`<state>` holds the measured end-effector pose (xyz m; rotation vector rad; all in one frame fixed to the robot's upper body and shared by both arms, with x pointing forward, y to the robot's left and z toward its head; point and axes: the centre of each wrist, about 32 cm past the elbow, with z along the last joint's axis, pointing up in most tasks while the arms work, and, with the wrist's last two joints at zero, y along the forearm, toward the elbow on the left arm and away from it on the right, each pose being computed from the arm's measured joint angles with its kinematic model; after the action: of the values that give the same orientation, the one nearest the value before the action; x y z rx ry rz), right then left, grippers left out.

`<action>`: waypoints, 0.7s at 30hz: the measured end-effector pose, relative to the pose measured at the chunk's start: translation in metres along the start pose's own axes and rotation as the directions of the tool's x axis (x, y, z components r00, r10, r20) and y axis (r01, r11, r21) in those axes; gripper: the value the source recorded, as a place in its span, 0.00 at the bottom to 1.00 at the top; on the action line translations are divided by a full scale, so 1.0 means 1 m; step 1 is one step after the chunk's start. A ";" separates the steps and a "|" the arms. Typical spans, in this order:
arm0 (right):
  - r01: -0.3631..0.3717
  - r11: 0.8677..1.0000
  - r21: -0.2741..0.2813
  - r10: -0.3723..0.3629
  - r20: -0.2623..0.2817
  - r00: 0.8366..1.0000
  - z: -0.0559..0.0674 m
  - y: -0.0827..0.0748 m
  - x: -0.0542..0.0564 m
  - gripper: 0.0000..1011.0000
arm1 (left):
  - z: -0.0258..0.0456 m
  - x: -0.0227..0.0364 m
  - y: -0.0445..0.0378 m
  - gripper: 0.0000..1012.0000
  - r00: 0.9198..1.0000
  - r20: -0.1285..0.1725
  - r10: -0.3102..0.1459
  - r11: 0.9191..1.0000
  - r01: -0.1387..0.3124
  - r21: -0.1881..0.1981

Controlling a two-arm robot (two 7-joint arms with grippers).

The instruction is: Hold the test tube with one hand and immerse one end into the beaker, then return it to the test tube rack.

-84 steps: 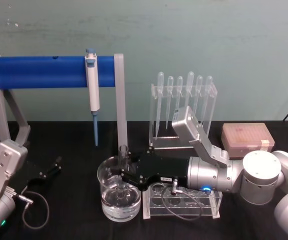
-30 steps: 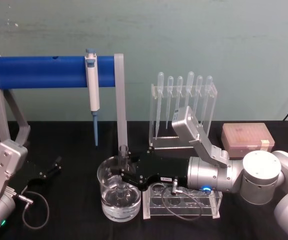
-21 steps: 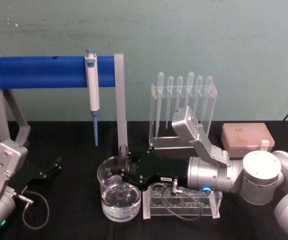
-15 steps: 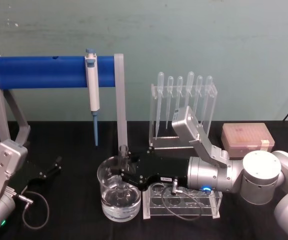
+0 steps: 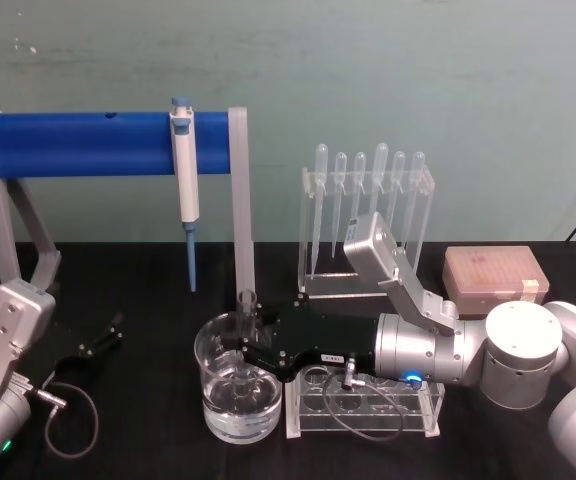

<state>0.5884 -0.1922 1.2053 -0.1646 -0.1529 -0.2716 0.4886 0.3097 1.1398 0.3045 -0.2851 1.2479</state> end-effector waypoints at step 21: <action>0.000 1.000 0.001 0.000 0.000 1.000 0.000 0.000 0.000 0.22 | 0.0000 0.0000 0.0000 0.99 1.000 0.000 0.000 1.000 0.000 0.000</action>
<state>0.5883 -0.1923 1.2054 -0.1639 -0.1531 -0.2716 0.4886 0.3097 1.1398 0.3043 -0.2851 1.2479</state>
